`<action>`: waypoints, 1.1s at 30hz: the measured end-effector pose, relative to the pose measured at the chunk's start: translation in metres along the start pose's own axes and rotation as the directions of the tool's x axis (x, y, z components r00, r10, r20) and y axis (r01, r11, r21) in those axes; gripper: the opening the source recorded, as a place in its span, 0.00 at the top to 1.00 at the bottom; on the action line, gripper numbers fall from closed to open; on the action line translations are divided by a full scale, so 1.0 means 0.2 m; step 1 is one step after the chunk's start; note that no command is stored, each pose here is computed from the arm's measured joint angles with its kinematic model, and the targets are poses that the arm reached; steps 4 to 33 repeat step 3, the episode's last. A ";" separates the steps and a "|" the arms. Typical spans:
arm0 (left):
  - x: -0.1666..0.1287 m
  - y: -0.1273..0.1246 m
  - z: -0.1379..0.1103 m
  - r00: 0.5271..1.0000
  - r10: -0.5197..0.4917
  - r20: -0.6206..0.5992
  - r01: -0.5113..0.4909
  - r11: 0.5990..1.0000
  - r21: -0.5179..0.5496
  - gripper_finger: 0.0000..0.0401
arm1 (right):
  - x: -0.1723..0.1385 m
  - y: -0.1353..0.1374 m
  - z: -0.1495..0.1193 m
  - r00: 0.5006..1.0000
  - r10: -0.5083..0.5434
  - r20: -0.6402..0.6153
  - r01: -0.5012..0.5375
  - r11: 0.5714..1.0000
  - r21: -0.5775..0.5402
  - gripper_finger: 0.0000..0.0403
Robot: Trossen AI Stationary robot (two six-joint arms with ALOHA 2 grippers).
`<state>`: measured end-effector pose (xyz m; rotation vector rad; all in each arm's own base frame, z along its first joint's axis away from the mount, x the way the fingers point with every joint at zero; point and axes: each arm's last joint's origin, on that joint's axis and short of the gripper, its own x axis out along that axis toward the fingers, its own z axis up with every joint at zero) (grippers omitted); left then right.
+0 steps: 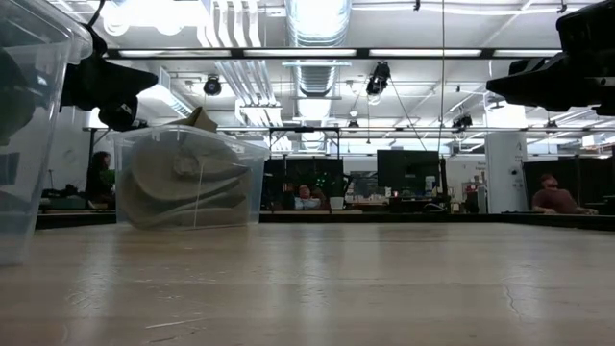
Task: Pick and place caps into container
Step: Return to Home Position
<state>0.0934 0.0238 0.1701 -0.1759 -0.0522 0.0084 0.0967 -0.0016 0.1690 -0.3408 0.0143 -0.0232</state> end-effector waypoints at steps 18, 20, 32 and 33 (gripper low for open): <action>0.00 0.00 0.00 1.000 0.000 0.000 0.000 1.000 0.000 1.00 | 0.00 0.00 0.00 1.000 0.000 0.000 0.000 1.000 0.000 0.98; 0.00 0.00 0.00 1.000 0.000 0.000 0.000 1.000 0.000 1.00 | 0.00 0.00 0.00 1.000 0.000 0.000 0.000 1.000 0.000 0.98; 0.00 0.00 0.00 1.000 0.000 0.000 0.000 1.000 0.000 1.00 | 0.00 0.00 0.00 1.000 0.000 0.000 0.000 1.000 0.000 0.98; 0.00 0.00 0.00 1.000 0.000 0.000 0.000 1.000 0.000 1.00 | 0.00 0.00 0.00 1.000 0.000 0.000 0.000 1.000 0.000 0.98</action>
